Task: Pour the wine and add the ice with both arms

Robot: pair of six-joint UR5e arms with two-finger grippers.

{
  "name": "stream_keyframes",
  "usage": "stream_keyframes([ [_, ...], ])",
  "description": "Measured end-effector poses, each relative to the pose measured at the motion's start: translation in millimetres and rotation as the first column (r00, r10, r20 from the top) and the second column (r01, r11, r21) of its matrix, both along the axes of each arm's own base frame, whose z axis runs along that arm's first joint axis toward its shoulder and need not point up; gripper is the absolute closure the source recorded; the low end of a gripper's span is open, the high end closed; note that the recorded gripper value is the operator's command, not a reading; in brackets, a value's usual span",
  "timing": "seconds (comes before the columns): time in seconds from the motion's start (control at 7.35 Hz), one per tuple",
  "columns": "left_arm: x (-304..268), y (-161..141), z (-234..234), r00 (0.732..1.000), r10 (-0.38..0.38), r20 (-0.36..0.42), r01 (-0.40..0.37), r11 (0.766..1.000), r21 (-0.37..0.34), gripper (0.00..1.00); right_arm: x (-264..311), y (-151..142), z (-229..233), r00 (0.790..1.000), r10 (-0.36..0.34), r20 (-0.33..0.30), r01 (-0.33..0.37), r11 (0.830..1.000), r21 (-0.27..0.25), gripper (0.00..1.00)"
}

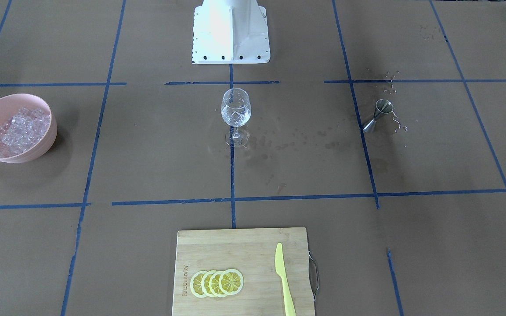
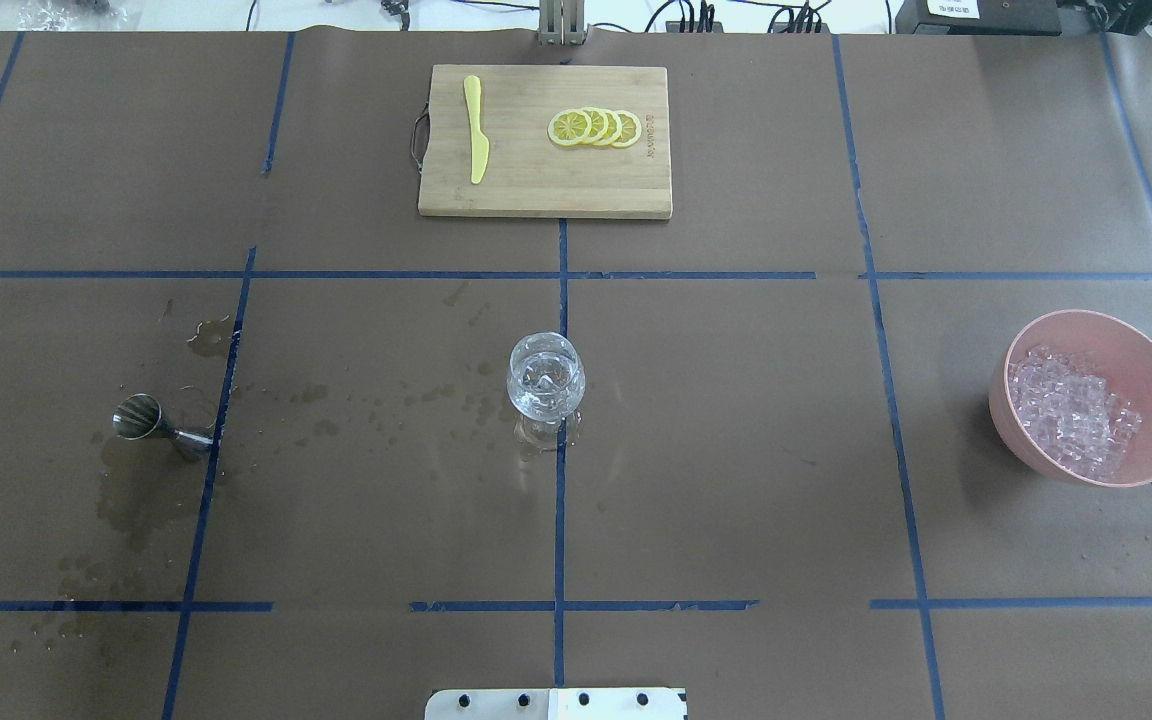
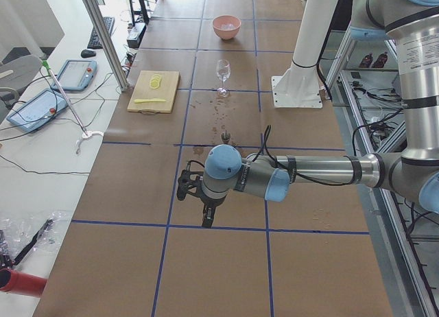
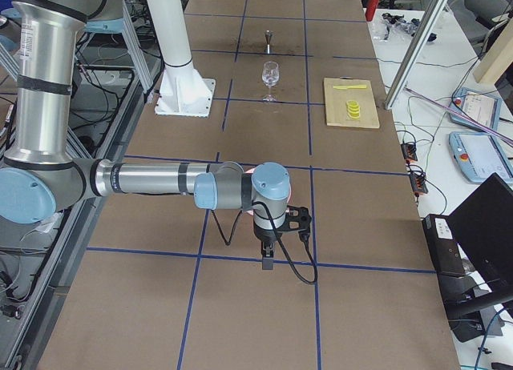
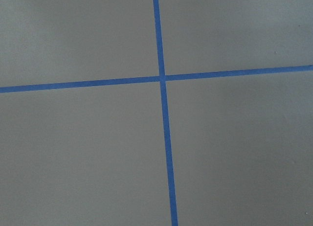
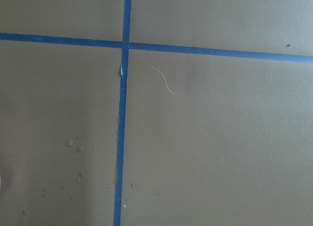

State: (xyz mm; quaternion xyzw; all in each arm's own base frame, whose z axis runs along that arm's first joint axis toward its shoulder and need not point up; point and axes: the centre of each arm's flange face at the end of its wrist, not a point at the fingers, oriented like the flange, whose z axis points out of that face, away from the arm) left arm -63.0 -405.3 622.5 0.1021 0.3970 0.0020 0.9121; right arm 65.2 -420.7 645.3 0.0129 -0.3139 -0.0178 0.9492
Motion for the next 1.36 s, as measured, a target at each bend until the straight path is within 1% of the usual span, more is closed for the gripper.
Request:
stream_keyframes([
  [0.14,0.0,-0.2,-0.3,1.000,0.001,0.000,-0.001,1.000,0.001,0.00,-1.4,4.3,2.6,1.000,-0.009,0.019,0.009,1.000,-0.001,0.00],
  [0.41,0.4,-0.4,-0.5,1.000,0.002,-0.001,-0.002,1.000,0.003,0.00,-5.8,12.0,5.7,0.997,-0.014,0.078,0.015,1.000,-0.012,0.00],
  [0.54,0.6,-0.4,-0.6,1.000,0.003,-0.001,-0.003,1.000,0.003,0.00,-6.6,12.8,4.7,0.996,-0.015,0.090,0.016,1.000,-0.012,0.00],
  [0.82,0.7,-0.4,0.4,1.000,0.003,-0.001,-0.003,1.000,0.003,0.00,-7.2,13.6,5.3,0.995,-0.015,0.097,0.016,1.000,-0.012,0.00],
  [1.09,0.8,-0.3,1.2,1.000,0.004,-0.002,-0.004,1.000,0.002,0.00,-6.7,22.6,32.1,0.996,-0.013,0.088,0.019,0.998,-0.067,0.00],
  [1.22,0.8,-0.2,1.7,1.000,0.004,-0.002,-0.004,1.000,0.001,0.00,-6.2,27.6,42.1,0.997,-0.012,0.082,0.019,0.996,-0.085,0.00],
  [1.36,0.7,-0.4,1.9,1.000,0.004,-0.001,-0.004,1.000,0.001,0.00,-6.2,28.4,44.3,0.997,-0.012,0.080,0.019,0.996,-0.087,0.00],
])
